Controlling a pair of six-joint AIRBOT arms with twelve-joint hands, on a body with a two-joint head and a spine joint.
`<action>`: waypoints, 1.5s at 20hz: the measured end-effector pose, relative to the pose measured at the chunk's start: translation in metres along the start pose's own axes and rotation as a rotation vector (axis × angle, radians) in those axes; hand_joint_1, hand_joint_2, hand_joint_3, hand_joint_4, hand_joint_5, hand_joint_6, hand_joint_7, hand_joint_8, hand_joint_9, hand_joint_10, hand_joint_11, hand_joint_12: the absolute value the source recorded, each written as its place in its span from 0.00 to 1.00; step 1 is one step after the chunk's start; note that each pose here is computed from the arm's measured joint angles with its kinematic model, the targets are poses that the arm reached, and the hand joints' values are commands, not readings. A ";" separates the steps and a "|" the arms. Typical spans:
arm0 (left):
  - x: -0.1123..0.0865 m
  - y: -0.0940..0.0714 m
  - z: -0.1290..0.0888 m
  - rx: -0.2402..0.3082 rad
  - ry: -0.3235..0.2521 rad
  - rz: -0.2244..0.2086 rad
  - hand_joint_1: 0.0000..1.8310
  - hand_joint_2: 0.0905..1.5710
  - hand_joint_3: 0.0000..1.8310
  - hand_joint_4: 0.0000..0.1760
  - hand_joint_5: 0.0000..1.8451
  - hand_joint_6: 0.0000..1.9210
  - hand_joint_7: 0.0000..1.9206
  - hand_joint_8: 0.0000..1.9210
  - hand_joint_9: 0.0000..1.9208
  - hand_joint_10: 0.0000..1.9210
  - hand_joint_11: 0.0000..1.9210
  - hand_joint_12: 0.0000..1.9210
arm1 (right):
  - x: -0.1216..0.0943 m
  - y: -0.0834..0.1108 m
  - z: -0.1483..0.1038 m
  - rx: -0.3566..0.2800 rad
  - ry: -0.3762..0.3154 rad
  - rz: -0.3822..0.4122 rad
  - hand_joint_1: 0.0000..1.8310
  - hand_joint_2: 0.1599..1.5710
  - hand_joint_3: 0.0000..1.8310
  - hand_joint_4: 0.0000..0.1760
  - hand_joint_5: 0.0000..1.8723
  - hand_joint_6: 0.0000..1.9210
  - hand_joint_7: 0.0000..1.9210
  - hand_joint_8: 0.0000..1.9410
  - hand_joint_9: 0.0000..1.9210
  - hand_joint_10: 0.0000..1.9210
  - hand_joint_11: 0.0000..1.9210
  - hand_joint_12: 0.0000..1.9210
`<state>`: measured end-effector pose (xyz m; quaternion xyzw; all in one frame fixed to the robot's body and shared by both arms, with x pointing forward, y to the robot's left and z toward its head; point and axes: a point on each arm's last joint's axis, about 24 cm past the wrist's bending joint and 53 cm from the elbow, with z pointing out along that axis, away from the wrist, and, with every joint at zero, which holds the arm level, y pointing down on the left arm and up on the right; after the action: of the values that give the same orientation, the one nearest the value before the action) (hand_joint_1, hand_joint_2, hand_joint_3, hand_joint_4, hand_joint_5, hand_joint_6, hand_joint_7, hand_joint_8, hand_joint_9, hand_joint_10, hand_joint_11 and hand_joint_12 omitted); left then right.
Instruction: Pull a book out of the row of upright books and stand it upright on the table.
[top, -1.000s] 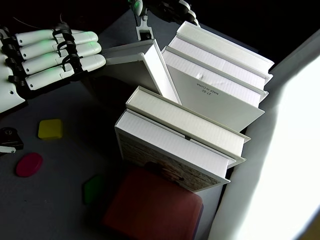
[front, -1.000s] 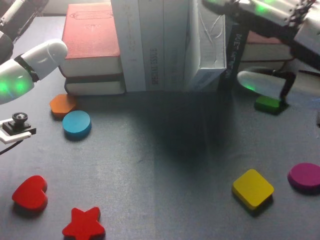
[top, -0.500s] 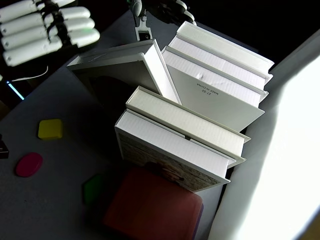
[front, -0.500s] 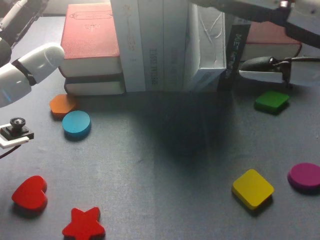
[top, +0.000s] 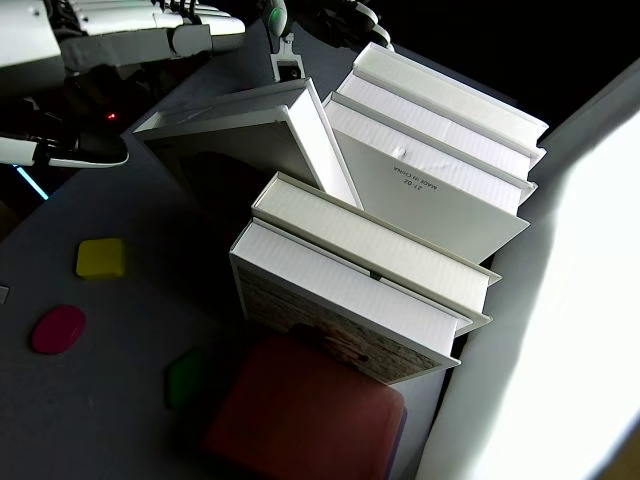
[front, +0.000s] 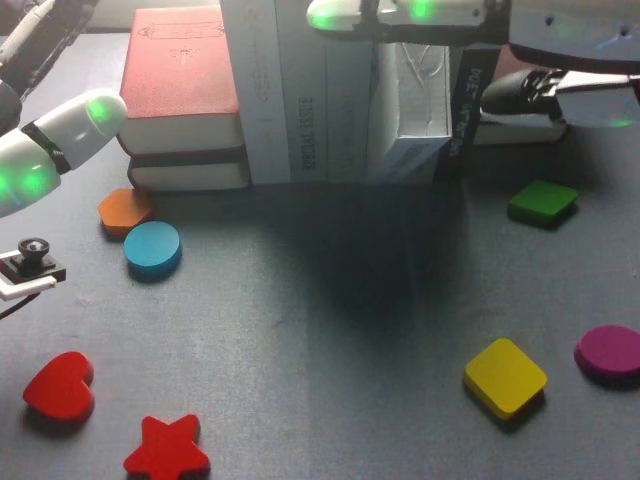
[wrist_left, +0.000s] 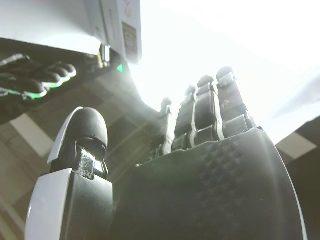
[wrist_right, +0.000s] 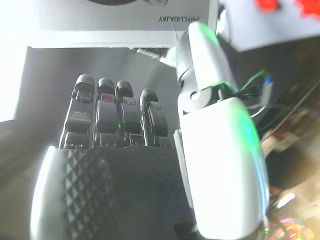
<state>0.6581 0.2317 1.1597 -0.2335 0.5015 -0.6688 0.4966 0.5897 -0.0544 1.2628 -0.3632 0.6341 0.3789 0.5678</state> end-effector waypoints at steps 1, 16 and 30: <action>0.000 0.000 0.000 0.000 0.000 0.000 0.17 0.85 0.00 0.54 0.00 0.00 0.00 0.00 0.00 0.00 0.00 0.00 | 0.001 0.001 0.001 -0.002 0.018 -0.024 0.64 0.61 0.00 0.23 0.00 0.00 0.00 0.00 0.00 0.00 0.00 0.19; 0.000 0.002 -0.001 -0.005 -0.005 -0.005 0.19 0.85 0.00 0.42 0.02 0.00 0.00 0.00 0.00 0.00 0.00 0.00 | 0.048 0.018 0.046 -0.079 0.272 -0.229 0.69 0.67 0.00 0.00 0.57 0.30 0.50 0.61 0.50 0.65 0.42 0.89; 0.000 0.002 -0.001 -0.002 -0.004 -0.005 0.20 0.86 0.00 0.44 0.02 0.00 0.00 0.00 0.00 0.00 0.00 0.00 | 0.036 0.064 0.016 -0.224 0.243 -0.169 0.63 0.79 0.00 0.00 0.34 0.71 0.40 0.78 0.32 0.81 0.20 0.95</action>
<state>0.6579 0.2317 1.1577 -0.2368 0.5006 -0.6690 0.4957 0.5368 -0.0124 1.2300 -0.5192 0.6192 0.3512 0.4731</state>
